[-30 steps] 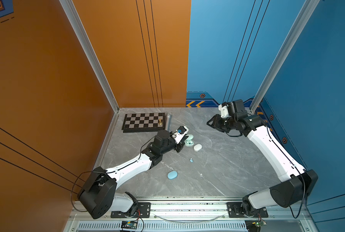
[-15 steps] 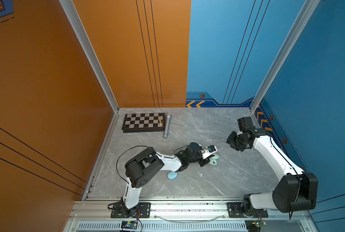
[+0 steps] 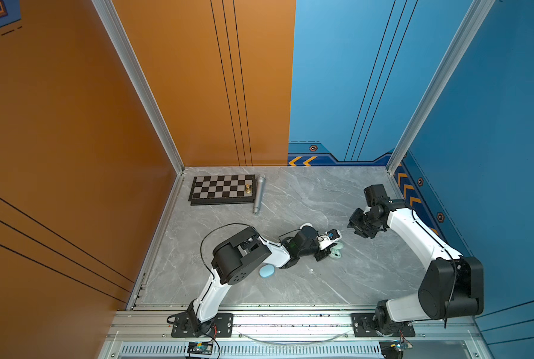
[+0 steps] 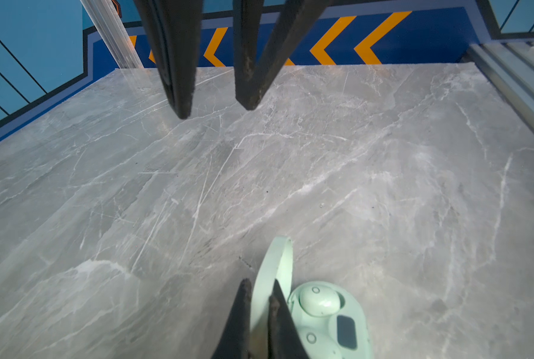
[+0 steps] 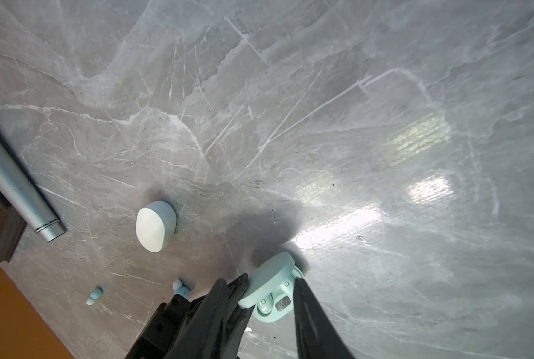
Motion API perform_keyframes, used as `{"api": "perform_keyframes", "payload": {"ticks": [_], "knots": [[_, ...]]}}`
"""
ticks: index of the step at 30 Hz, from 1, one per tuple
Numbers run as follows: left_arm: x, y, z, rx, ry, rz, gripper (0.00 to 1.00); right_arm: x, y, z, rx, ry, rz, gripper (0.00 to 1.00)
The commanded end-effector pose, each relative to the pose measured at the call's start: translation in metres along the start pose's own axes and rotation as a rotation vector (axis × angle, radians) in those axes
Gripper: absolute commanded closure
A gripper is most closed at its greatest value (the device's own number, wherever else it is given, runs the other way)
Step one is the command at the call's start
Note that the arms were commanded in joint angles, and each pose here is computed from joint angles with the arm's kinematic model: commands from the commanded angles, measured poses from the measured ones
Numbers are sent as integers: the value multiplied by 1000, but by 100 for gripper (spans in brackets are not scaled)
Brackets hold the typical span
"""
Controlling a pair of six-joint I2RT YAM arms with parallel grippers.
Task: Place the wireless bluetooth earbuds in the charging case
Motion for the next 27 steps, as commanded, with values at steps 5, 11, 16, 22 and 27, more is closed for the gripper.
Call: {"api": "perform_keyframes", "payload": {"ticks": [5, 11, 16, 22, 27], "knots": [[-1, -3, 2, -20, 22, -13, 72, 2, -4, -11, 60, -2, 26, 59], [-18, 28, 14, -74, 5, -30, 50, 0, -2, -9, 97, 102, 10, 58], [-58, 98, 37, -222, -12, -69, 24, 13, -9, 1, 175, 333, 37, 48], [-77, 182, 45, -256, -53, 9, 2, 34, -26, 0, 213, 446, 72, 41], [-74, 235, 59, -328, -28, 76, 2, 51, -45, -3, 232, 475, 115, 41]]}}
Point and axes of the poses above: each gripper's point midway between its finger pads, its own y axis back along the fingers, its own z axis along the line the jaws close on, x = y × z, the point moved 6 cm from there along y, back along the fingers, and after that the axes turned 10 degrees about -y, right-handed, at the moved point
